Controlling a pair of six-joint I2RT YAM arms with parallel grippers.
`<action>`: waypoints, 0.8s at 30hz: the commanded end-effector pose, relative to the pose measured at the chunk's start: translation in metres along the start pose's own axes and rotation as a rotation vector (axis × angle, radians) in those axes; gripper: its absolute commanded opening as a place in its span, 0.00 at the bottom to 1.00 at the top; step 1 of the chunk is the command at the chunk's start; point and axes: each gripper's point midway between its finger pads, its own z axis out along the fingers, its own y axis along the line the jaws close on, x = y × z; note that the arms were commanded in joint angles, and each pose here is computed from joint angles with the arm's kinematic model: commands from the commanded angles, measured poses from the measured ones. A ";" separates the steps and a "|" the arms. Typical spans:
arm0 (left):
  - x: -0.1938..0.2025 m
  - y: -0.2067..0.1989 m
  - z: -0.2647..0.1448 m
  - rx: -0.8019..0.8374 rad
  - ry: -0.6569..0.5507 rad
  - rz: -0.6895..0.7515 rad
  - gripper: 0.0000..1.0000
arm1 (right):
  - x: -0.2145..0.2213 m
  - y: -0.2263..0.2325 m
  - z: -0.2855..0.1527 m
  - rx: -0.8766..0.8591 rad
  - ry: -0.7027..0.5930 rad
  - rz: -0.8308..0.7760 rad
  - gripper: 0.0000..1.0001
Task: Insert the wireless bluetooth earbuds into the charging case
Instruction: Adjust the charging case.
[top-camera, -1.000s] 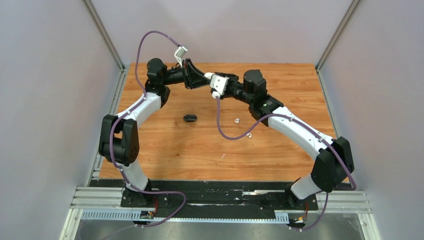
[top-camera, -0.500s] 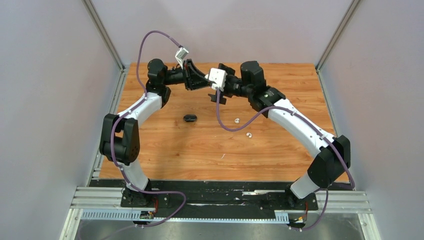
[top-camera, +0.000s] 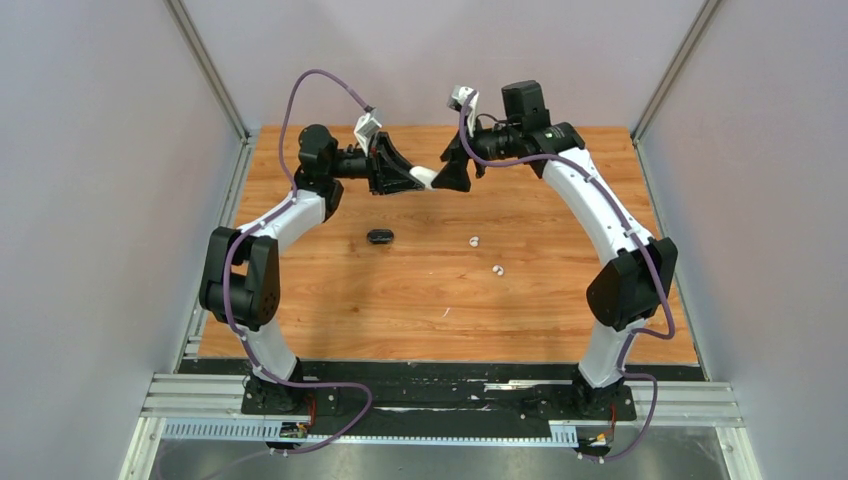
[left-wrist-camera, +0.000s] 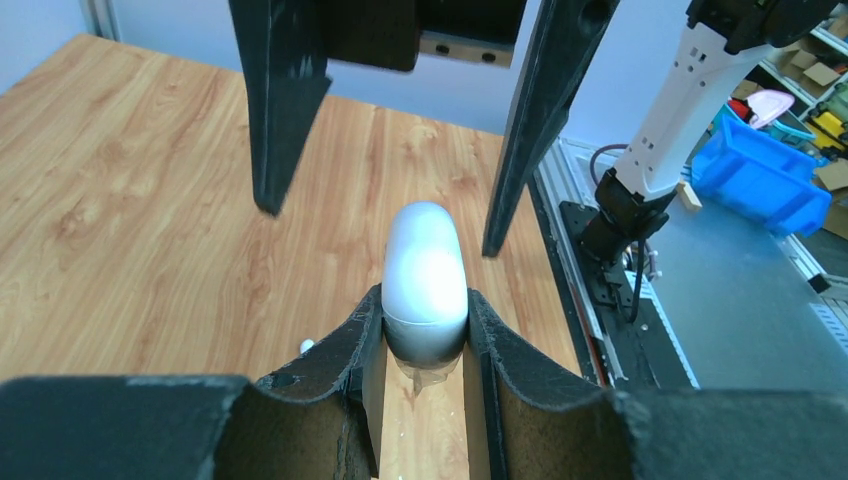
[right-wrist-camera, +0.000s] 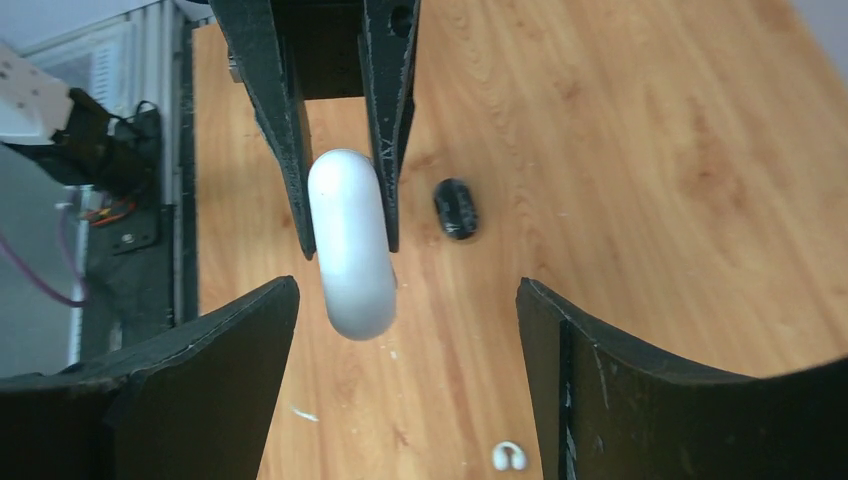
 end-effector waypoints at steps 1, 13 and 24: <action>-0.012 -0.013 0.001 0.019 -0.006 0.103 0.00 | -0.016 0.031 0.000 -0.149 -0.040 0.079 0.80; -0.015 -0.020 0.002 0.032 -0.005 0.115 0.00 | 0.005 -0.001 0.011 -0.048 -0.001 0.152 0.72; -0.011 -0.022 0.002 0.043 -0.002 0.114 0.00 | -0.019 -0.074 -0.020 0.222 -0.076 0.166 0.64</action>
